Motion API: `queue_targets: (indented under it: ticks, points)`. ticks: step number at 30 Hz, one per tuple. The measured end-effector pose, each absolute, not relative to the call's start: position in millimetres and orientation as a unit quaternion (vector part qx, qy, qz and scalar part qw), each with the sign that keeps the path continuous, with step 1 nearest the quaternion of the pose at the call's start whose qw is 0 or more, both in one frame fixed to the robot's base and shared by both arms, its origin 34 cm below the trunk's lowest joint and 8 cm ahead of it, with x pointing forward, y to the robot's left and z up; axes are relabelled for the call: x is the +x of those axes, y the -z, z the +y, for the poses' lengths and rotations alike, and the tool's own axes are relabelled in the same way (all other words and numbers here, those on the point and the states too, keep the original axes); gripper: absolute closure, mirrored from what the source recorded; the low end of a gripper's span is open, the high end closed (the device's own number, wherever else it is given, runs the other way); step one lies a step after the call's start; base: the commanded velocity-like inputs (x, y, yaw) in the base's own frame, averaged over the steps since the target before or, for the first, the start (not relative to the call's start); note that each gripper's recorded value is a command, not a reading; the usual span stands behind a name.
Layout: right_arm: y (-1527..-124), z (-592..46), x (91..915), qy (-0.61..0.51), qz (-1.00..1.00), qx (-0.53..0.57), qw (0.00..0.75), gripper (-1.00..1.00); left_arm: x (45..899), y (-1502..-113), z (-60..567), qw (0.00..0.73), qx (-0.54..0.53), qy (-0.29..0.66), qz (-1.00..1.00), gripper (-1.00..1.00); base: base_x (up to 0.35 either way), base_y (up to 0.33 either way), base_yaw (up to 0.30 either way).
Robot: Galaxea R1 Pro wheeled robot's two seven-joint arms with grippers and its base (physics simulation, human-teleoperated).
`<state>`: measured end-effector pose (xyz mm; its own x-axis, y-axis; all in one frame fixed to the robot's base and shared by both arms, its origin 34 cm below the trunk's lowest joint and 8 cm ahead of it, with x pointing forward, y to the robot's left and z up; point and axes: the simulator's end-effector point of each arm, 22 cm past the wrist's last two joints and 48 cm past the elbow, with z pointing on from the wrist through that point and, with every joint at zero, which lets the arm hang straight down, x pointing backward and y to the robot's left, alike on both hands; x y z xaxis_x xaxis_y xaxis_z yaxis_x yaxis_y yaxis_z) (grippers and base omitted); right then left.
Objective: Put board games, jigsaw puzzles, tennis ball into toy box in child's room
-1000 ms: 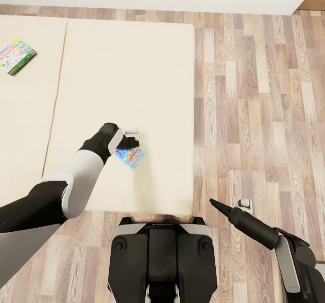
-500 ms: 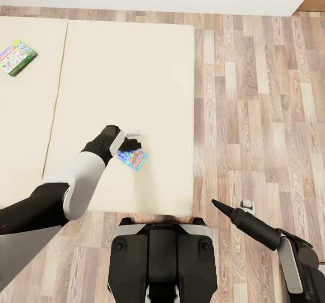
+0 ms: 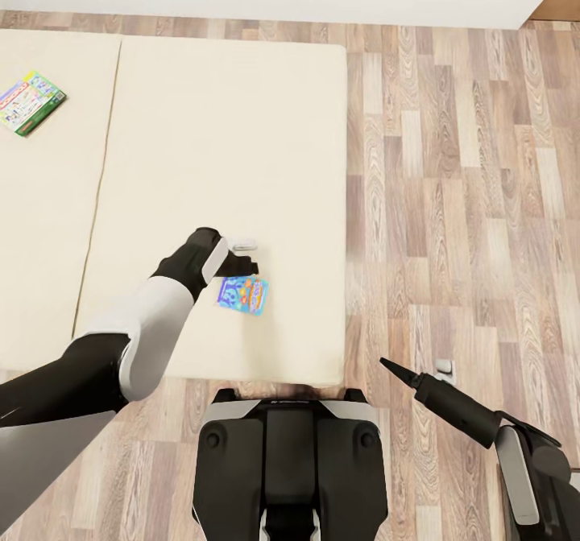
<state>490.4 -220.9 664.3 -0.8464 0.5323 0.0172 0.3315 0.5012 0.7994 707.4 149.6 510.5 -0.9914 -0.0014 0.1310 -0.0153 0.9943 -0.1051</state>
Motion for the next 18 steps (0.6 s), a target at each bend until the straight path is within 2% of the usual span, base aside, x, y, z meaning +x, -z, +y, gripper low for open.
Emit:
queue_targets:
  ticks: [10,18]
  points:
    - [-663,-223,491,-0.426,0.862,0.248,0.121,-1.0,676,-507,156,0.114,-0.011,-0.035,-0.993,-1.0,0.0,0.0,0.0]
    - [-663,-223,491,-0.426,0.862,0.247,0.121,-1.0,670,-506,159,0.123,-0.017,-0.029,-0.992,-1.0,0.0,0.0,0.0]
